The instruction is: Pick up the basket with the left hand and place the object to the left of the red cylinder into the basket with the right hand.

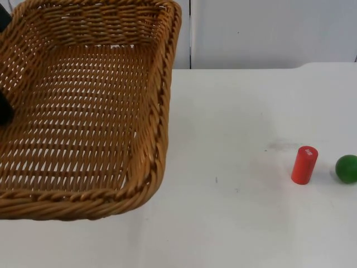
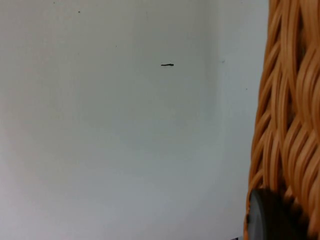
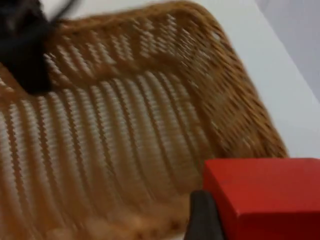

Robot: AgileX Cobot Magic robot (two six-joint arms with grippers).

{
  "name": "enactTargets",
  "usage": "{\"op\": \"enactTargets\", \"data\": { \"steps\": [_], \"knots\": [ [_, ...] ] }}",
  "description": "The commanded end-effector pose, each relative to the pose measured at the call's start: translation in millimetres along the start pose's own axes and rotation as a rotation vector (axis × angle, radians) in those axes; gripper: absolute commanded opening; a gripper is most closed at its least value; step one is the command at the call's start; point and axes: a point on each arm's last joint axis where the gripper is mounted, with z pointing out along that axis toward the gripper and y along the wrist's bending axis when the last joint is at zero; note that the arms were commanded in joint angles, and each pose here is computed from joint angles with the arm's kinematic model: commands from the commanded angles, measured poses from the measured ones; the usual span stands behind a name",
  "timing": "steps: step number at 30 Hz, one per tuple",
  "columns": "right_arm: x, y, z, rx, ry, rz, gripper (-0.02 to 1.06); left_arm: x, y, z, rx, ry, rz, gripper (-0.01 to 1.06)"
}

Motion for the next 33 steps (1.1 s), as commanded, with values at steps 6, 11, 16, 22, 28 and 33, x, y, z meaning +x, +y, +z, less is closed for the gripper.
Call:
{"op": "enactTargets", "data": {
  "steps": [6,11,16,22,28,33],
  "knots": [
    [-32.2,22.5,55.1,-0.086,-0.005,-0.075,0.0,-2.5,-5.0,-0.7,0.042,-0.029,-0.007,0.0],
    [-36.7,37.2,92.2,-0.133,0.02,-0.096,0.0,-2.7,-5.6,-0.7,0.048,-0.032,-0.01,0.0],
    [-29.5,40.8,111.7,-0.157,0.056,-0.092,0.0,-2.6,-5.8,-0.7,0.05,-0.031,-0.01,0.0],
    [-28.4,40.5,113.8,-0.154,0.062,-0.095,0.0,-2.6,-5.8,-0.7,0.05,-0.031,-0.01,0.0],
    [-24.1,41.6,121.7,-0.166,0.087,-0.074,0.05,-2.6,-6.3,-0.7,0.056,-0.03,-0.012,0.0],
    [-15.9,43.4,137.3,-0.186,0.125,-0.066,0.24,-2.6,-6.4,-0.8,0.058,-0.031,-0.013,0.0]
  ]
}}
